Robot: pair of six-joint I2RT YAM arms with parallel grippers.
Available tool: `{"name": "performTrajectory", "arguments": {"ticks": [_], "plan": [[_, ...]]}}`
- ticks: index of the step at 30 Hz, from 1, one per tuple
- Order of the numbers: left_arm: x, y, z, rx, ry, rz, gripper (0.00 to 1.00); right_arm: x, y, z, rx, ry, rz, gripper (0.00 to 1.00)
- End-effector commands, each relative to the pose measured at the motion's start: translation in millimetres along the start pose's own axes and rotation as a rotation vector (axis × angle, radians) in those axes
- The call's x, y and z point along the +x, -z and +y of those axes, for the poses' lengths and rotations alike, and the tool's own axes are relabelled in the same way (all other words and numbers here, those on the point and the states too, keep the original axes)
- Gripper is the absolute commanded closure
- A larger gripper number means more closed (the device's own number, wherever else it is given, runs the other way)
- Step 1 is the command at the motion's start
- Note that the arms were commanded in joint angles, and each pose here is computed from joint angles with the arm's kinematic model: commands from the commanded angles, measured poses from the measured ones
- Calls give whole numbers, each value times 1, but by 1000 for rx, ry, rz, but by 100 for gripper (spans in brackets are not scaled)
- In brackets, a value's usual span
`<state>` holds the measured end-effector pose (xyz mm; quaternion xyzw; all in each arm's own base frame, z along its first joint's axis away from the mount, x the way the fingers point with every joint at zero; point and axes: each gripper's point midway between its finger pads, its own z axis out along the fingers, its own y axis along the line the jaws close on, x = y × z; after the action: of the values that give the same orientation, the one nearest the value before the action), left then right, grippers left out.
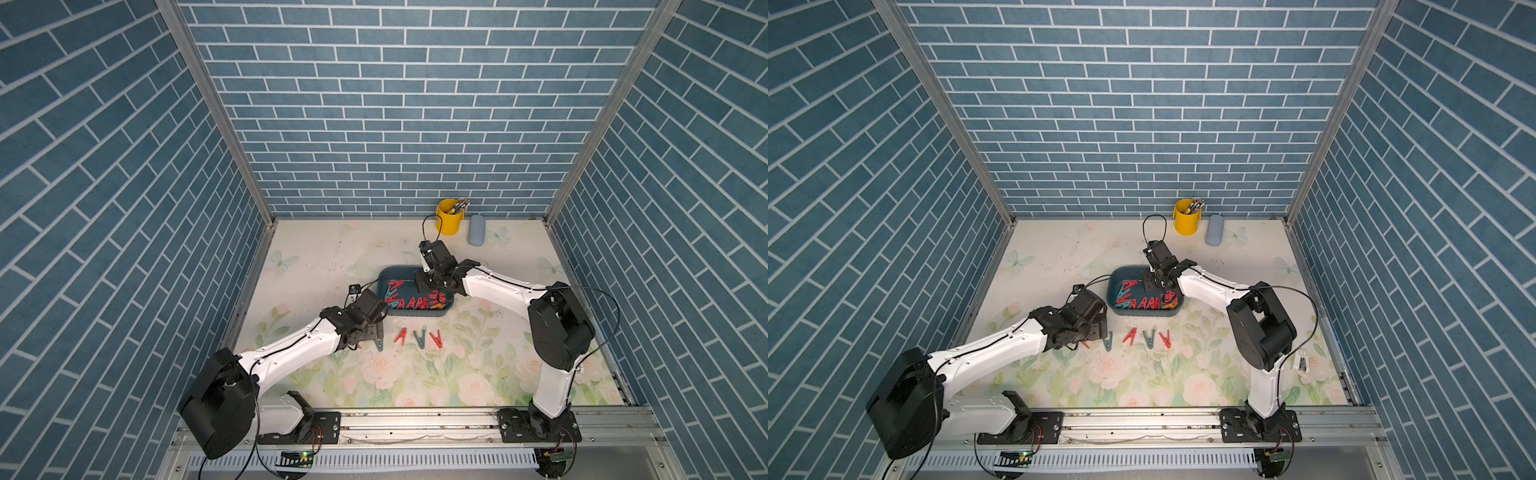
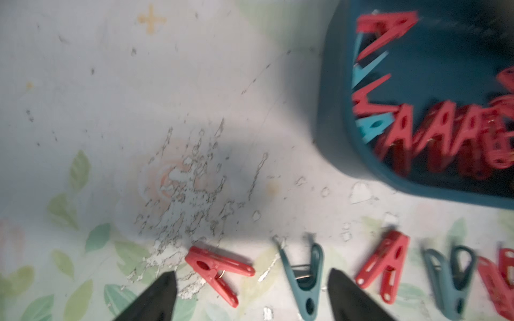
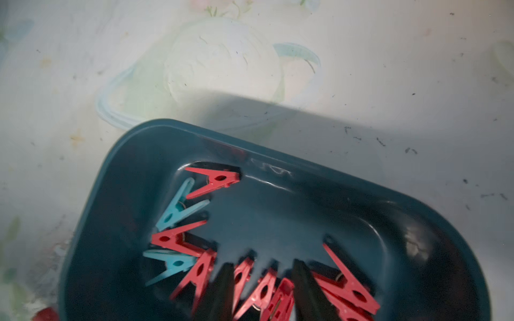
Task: Take the clothespins out of the storage box
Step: Pick up the clothespin from the storage box.
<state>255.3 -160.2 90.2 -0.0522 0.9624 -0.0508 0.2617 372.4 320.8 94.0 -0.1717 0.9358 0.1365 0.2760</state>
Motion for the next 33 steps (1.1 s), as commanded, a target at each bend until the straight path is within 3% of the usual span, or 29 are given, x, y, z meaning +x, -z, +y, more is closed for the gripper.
{"name": "performTrajectory", "arguments": {"ticks": [1, 10, 27, 33], "plan": [[-22, 15, -16, 59, -22, -57, 1, 9, -7, -16, 95, 74, 71, 69], [-55, 32, -51, 189, -28, -143, 0, 19, -21, -40, 136, 84, 145, 69], [-59, 23, -58, 188, -53, -132, 1, 47, -46, -61, 159, 121, 255, 66], [-59, 27, -54, 183, -44, -137, 0, 48, -50, -61, 156, 129, 265, 71]]}}
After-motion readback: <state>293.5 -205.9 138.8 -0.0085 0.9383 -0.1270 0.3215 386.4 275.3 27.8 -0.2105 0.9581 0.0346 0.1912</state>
